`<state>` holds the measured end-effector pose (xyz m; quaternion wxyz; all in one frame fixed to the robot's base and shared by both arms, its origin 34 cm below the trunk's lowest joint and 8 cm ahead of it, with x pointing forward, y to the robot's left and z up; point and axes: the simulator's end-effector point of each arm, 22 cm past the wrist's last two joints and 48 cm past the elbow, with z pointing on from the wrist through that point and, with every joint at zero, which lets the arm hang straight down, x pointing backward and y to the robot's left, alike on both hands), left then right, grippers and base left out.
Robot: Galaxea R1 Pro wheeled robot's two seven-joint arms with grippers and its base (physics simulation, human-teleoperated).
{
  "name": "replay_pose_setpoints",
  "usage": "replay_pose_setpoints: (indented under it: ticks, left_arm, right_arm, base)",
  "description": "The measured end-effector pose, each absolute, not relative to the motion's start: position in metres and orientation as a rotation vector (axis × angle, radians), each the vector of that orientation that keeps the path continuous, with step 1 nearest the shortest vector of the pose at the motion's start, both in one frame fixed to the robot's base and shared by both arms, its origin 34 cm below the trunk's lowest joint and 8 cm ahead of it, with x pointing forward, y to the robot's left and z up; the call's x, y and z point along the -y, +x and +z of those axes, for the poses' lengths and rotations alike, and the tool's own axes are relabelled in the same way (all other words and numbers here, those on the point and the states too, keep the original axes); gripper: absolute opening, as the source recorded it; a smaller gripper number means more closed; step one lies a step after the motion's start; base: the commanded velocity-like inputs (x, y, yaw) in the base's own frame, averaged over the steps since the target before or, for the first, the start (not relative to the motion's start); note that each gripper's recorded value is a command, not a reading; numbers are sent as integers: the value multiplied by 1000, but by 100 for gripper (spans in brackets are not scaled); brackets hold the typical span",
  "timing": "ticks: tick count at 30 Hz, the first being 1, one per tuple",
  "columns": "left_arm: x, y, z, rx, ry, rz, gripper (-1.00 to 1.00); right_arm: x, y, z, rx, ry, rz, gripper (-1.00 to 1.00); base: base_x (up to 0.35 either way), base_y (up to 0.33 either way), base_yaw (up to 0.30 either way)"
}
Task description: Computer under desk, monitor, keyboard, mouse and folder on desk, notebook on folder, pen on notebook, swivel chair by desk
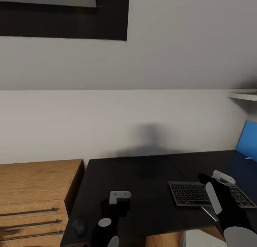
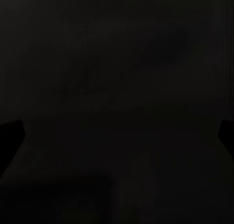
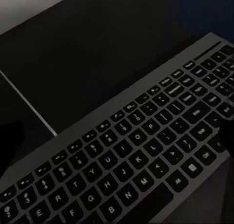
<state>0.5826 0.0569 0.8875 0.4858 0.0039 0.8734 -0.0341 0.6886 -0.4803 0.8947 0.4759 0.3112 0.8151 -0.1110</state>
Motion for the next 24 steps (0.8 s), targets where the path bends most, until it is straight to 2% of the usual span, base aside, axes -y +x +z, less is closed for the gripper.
replay_pose_setpoints:
  ticks: [10,24]
  left_arm:
    - [-64,583,902,-2127,-11,-52,100]
    - [-88,582,924,-2111,-115,37,100]
  right_arm:
    - [478,689,908,-1996,755,-266,100]
    - [476,688,928,-1996,752,-263,100]
  base:
    - [0,0,-258]
    - [0,0,-34]
